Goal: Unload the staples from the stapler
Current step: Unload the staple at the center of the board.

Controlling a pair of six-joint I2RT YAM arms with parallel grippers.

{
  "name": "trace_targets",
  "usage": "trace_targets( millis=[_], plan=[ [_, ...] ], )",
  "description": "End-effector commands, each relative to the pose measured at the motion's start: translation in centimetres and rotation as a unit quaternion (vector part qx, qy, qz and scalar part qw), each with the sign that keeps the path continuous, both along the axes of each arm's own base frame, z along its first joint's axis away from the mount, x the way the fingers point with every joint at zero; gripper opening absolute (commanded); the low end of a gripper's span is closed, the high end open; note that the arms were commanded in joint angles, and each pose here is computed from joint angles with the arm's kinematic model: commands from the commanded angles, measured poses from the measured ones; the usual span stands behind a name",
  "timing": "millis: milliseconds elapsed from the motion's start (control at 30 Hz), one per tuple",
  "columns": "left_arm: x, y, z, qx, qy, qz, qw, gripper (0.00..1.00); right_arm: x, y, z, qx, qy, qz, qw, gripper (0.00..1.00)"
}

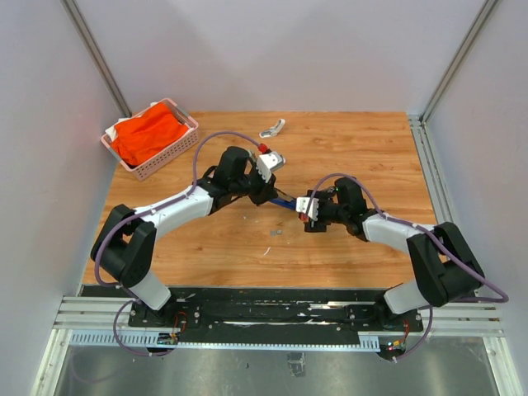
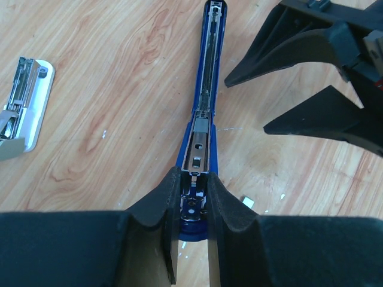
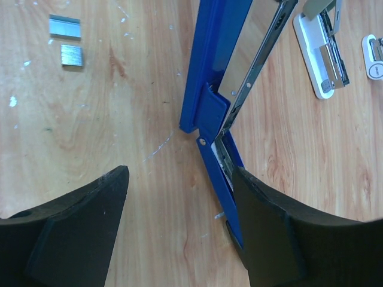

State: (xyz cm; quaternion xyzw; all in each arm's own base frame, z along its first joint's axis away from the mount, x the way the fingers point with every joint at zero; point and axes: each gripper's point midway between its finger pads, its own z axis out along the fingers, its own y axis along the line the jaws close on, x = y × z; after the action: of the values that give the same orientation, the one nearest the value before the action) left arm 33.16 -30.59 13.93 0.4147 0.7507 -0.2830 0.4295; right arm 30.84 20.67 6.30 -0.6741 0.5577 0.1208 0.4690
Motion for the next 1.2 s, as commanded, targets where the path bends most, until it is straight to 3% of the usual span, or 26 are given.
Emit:
trace_targets(
  millis=[0, 600, 1167],
  plan=[
    [1.4, -1.1, 5.6, -0.052, -0.057, 0.001, 0.997, 0.00, 2.2, 1.2, 0.8, 0.011, -0.041, -0.032, 0.999, 0.71],
    [1.5, -1.4, 7.2, -0.062, -0.053, 0.002, 0.997, 0.00, 4.1, 3.5, 0.2, -0.014, -0.096, -0.063, 0.993, 0.72],
    [0.5, -1.3, 10.7, -0.089, -0.059, -0.009, 0.994, 0.00, 6.3, 4.8, 1.5, 0.024, -0.113, -0.085, 0.990, 0.71]
  ],
)
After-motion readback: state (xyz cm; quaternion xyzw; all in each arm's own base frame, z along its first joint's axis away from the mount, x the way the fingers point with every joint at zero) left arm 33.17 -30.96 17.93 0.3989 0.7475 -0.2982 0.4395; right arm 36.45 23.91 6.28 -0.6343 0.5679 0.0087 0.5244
